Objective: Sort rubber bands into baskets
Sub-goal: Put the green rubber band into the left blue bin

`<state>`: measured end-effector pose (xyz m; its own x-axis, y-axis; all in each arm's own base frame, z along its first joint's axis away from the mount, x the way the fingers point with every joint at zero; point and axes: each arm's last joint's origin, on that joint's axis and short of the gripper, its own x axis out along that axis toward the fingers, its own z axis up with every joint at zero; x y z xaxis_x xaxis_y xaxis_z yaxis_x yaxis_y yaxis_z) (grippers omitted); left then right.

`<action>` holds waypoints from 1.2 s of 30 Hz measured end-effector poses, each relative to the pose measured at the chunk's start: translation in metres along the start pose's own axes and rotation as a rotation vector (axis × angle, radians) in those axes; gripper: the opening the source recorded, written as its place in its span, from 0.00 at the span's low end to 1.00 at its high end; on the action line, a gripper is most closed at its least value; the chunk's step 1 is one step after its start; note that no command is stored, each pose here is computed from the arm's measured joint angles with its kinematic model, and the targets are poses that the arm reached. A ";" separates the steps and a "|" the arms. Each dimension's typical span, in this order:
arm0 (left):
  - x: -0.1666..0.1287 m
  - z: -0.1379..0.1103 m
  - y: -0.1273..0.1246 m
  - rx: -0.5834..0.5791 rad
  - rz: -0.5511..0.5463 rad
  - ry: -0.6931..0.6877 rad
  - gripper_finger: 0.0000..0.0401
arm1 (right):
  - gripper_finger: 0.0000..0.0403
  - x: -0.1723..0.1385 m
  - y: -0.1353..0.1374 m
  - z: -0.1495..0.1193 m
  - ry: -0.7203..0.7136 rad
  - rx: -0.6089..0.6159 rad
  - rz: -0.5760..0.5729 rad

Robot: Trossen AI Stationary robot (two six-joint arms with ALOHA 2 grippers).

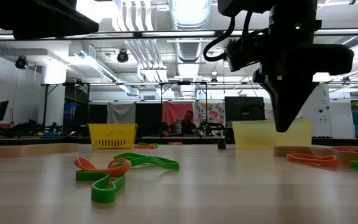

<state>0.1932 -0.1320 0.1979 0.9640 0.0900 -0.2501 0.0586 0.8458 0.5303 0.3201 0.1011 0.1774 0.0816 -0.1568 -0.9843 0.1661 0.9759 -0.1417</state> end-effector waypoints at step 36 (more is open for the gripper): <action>-0.017 0.009 0.029 -0.138 0.386 0.052 0.20 | 0.40 -0.101 -0.043 -0.018 -0.365 -0.102 0.049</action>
<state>0.1809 -0.1133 0.2249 0.8937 0.4382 -0.0965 -0.3439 0.8070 0.4801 0.2868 0.0777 0.2809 0.4344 -0.1357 -0.8904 0.0559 0.9907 -0.1237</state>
